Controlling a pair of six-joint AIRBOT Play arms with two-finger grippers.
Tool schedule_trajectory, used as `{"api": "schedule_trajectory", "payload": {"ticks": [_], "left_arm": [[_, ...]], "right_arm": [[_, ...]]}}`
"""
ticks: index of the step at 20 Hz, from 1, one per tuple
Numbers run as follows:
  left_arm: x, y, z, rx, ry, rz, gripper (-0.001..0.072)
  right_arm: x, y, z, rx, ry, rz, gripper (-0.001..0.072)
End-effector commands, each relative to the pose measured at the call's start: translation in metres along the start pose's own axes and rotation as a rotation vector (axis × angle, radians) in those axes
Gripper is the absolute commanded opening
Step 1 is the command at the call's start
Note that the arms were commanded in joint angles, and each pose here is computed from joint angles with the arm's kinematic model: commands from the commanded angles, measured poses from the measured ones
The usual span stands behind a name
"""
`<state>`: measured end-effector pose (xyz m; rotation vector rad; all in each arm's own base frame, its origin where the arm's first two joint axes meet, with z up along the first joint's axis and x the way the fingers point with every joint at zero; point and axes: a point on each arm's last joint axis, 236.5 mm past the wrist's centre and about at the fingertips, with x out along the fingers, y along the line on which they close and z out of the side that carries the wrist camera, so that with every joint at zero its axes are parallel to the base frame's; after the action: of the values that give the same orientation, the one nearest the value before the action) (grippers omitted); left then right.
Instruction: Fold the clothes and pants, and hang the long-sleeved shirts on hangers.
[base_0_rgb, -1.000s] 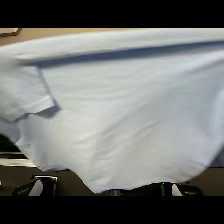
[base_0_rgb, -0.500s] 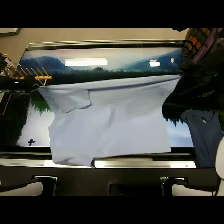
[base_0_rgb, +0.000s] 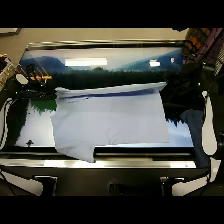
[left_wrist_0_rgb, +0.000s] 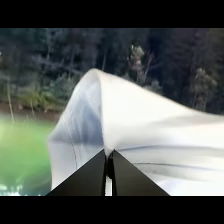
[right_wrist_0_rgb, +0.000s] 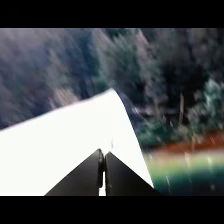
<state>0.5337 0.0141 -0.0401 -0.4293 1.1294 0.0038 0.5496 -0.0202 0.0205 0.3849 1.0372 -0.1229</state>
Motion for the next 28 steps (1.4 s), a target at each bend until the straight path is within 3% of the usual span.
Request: {"api": "schedule_trajectory", "payload": {"ticks": [1,5,18,19,21,22,24,26,28], "left_arm": [[-0.004,0.001,-0.040,0.001,0.179,0.002,0.0014],[-0.014,0.006,-0.079,0.006,0.349,0.020,0.0015],[-0.003,0.011,-0.114,-0.011,0.461,0.039,0.0017],[-0.002,0.011,-0.114,-0.011,0.460,0.038,0.0029],[-0.006,0.013,-0.107,-0.010,0.435,0.040,0.0262],[-0.015,0.016,-0.097,-0.011,0.407,0.046,0.0345],[-0.047,0.028,-0.076,0.026,0.340,0.061,0.0345],[-0.087,0.037,-0.066,0.034,0.278,0.049,0.0345],[-0.116,0.046,-0.079,-0.020,0.239,0.003,0.0345]], "right_arm": [[0.002,-0.018,-0.034,-0.019,0.144,-0.075,0.0028],[0.003,-0.031,-0.068,-0.025,0.293,-0.127,0.0028],[0.037,-0.053,-0.127,-0.003,0.538,-0.189,0.0032],[0.037,-0.054,-0.129,-0.003,0.547,-0.192,0.0101],[0.034,-0.054,-0.133,-0.022,0.568,-0.191,0.0326],[0.028,-0.055,-0.133,-0.059,0.576,-0.184,0.0376],[0.007,-0.058,-0.117,-0.153,0.535,-0.161,0.0378],[-0.022,-0.053,-0.089,-0.124,0.426,-0.073,0.0425],[-0.053,-0.056,-0.079,-0.092,0.370,0.027,0.0423]]}}
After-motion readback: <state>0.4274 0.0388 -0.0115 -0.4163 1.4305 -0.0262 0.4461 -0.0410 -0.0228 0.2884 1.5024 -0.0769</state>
